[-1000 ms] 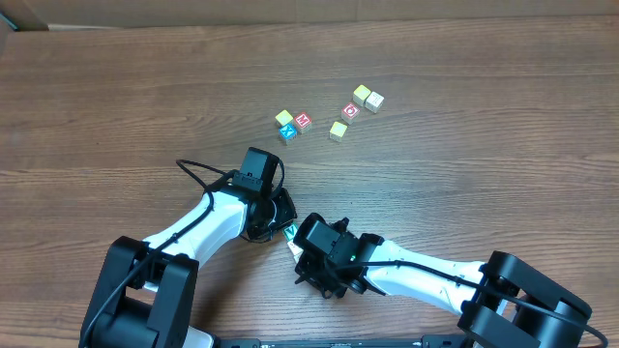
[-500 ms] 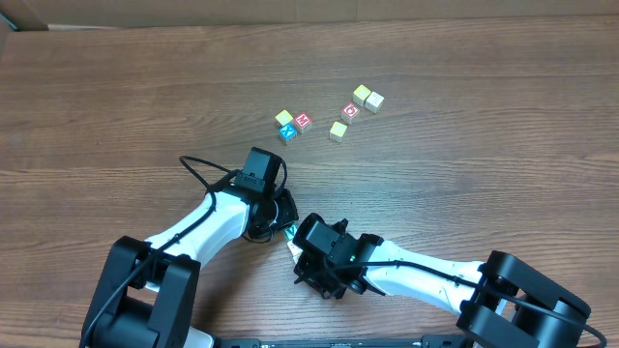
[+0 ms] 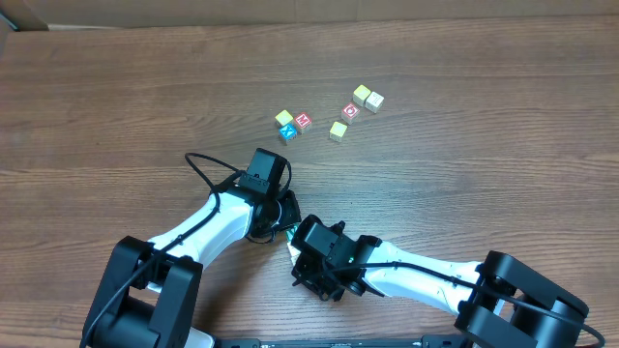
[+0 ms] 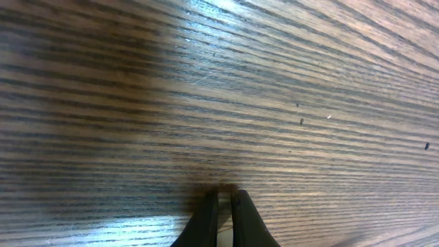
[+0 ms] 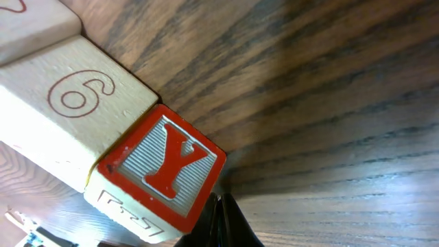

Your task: Flip 5 blocks

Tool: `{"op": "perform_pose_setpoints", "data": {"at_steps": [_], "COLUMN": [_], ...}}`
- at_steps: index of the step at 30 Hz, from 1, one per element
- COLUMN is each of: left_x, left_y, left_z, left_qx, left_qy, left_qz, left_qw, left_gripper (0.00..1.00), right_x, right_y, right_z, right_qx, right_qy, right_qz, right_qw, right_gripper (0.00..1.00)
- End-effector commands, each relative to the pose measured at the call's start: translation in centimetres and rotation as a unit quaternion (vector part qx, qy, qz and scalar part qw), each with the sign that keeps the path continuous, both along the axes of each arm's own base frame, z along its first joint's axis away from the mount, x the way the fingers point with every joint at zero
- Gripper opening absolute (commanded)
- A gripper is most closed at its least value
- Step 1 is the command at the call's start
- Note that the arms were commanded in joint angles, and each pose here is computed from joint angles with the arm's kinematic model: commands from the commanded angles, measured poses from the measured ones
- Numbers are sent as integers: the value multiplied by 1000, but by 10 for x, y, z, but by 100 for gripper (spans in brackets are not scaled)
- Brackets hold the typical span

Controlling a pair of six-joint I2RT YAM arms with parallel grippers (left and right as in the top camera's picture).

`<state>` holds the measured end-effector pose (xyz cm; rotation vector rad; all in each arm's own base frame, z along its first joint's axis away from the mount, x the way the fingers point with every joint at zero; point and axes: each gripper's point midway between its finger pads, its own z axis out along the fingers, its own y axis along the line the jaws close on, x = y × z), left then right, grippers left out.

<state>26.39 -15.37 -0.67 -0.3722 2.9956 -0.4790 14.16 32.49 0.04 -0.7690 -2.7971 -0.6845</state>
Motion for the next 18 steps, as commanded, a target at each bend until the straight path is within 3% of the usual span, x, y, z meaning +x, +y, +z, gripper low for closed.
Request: {"op": "perform_pose_setpoints", "data": {"at_steps": [1, 18], "left_x": [-52, -48], "left_y": [7, 5], "left_z": [-36, -35], "left_qx": [29, 27], "left_qy": [80, 63], "left_qz": [-52, -83], "left_qw": [995, 994], "left_gripper": [4, 4], "right_x": [22, 23], "right_y": [3, 3], "right_z": [1, 1], "right_qx": [1, 0], "right_qy": [-35, -32], "right_qz": [-31, -44], "right_qw": [999, 999], "right_gripper": [4, 4]}}
